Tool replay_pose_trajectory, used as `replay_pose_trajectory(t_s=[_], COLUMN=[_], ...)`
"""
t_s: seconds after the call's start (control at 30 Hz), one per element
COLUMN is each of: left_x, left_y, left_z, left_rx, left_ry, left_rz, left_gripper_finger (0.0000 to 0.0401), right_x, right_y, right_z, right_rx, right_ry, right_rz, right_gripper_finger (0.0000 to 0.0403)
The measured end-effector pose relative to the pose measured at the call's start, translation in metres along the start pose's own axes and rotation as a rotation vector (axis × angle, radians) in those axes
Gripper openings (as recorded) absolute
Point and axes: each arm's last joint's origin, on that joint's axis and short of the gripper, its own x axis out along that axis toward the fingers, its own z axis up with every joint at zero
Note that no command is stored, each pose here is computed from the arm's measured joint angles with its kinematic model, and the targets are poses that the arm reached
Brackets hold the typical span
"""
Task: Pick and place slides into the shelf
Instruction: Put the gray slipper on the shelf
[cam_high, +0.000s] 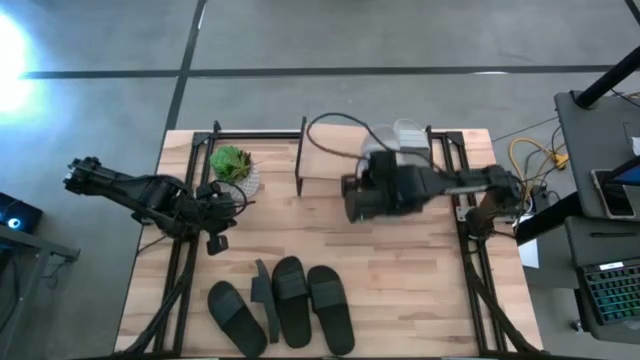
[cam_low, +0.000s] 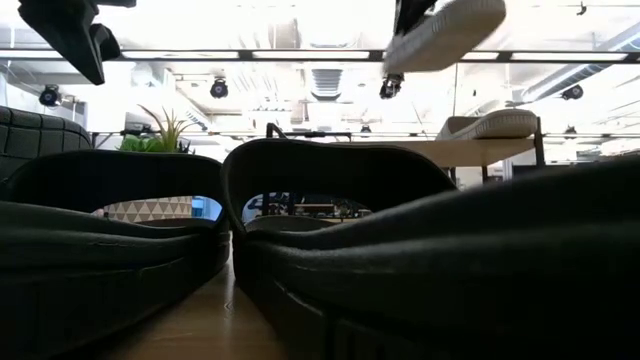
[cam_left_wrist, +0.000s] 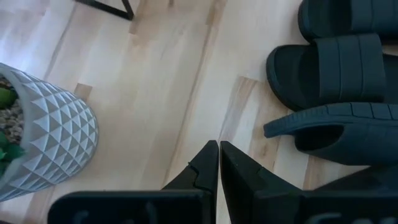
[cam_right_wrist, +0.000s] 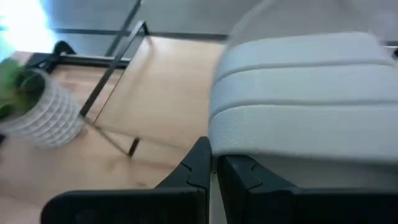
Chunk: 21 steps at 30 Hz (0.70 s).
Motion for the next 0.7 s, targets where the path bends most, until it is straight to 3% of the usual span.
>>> replay_pose_trajectory(t_s=[0.13,0.27,0.33,0.5,0.63,0.7], left_x=[0.000,0.000,0.000,0.000,0.000,0.000], left_y=[0.000,0.000,0.000,0.000,0.000,0.000], left_z=[0.000,0.000,0.000,0.000,0.000,0.000], left_rx=[-0.003,-0.009,-0.010,-0.014,-0.037,-0.037], left_ry=[-0.002,-0.010,-0.012,-0.011,-0.012,-0.011], left_rz=[0.000,0.014,0.018,0.018,0.017,0.017], left_gripper_finger=[0.0002,0.0002,0.0002,0.0002,0.0002,0.0002], right_x=[0.026,0.060,0.078,0.122,0.138,0.141], right_y=[-0.004,0.002,-0.003,-0.020,-0.012,-0.011], right_z=[0.032,0.050,0.056,0.058,0.056,0.055], right_rx=[-0.042,-0.082,-0.088,-0.125,-0.090,-0.081], right_ry=[0.061,0.075,0.104,0.191,0.187,0.172], right_rz=[0.009,0.079,0.054,-0.007,0.120,0.130], right_gripper_finger=[0.0011,0.0011,0.0011,0.0011,0.0011,0.0011])
